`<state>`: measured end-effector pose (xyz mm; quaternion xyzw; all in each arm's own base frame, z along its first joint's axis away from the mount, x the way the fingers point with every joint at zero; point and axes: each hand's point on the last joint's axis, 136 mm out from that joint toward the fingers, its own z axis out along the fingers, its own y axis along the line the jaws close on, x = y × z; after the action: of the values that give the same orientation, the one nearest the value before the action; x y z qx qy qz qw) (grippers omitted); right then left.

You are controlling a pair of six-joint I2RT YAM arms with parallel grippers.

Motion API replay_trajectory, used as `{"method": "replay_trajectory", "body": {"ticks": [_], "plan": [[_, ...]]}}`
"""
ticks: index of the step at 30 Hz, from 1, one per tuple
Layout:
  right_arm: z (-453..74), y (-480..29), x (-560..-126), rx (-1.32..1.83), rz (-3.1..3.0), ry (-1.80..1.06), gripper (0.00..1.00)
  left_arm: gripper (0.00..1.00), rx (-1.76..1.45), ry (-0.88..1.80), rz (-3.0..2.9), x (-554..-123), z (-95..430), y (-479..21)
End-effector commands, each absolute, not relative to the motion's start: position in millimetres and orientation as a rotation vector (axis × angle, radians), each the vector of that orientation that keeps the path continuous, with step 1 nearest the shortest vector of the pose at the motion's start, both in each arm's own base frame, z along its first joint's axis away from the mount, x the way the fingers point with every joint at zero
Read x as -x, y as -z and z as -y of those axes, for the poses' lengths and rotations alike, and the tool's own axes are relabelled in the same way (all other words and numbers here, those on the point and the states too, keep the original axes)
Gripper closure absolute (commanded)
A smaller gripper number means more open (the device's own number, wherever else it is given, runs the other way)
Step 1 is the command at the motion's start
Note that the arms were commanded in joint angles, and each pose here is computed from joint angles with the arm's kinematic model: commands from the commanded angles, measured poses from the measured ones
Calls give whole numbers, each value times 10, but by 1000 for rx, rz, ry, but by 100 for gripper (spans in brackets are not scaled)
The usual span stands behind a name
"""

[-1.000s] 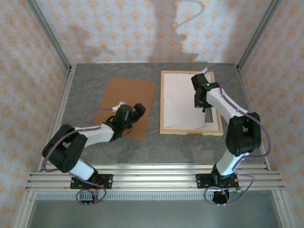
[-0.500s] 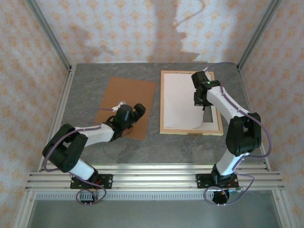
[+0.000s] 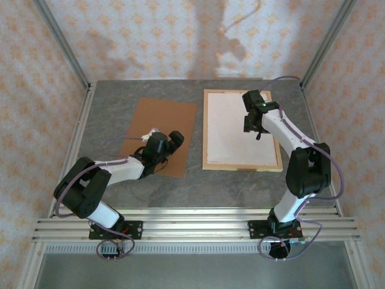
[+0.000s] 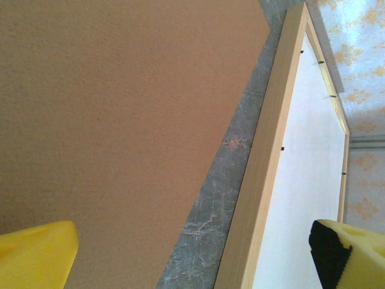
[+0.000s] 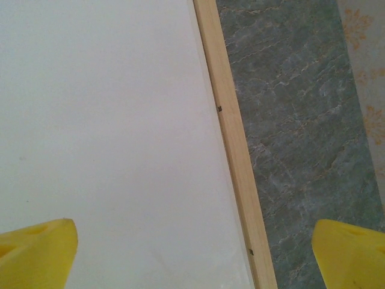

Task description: Put the photo into the frame

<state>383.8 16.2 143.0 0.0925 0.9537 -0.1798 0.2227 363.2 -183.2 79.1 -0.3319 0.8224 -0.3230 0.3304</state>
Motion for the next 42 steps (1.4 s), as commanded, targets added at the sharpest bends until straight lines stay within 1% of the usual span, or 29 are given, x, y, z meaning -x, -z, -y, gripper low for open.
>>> {"method": "replay_trajectory", "body": {"ticks": [1,6,10,15,19,25,29,36,42], "plan": [[-84,-1512,-3820,-304,-2586,518,0,0,874,859,-2133,-3689,1838,-812],[-312,-1502,-3828,-285,-2610,320,0,0,870,848,-2123,-3703,1814,-839],[-631,-1458,-3837,-265,-2640,82,0,0,862,827,-2112,-3748,1732,-890],[-1327,-1418,-3849,-227,-2621,-232,0,0,846,747,-2086,-3891,1358,-1031],[-2089,-1352,-3820,-181,-2590,-399,0,0,839,593,-2123,-4003,886,-1076],[-2995,-1206,-3686,-108,-2571,-431,1,0,884,411,-2130,-4073,231,-1036],[-3376,-1051,-3618,-75,-2582,-407,2,0,915,342,-2172,-4057,-62,-927],[-3455,-692,-3772,-160,-2619,-239,2,0,909,170,-2267,-3893,-480,-757],[-3490,-550,-3919,-165,-2605,-158,2,0,915,162,-2324,-3871,-560,-555]]}}
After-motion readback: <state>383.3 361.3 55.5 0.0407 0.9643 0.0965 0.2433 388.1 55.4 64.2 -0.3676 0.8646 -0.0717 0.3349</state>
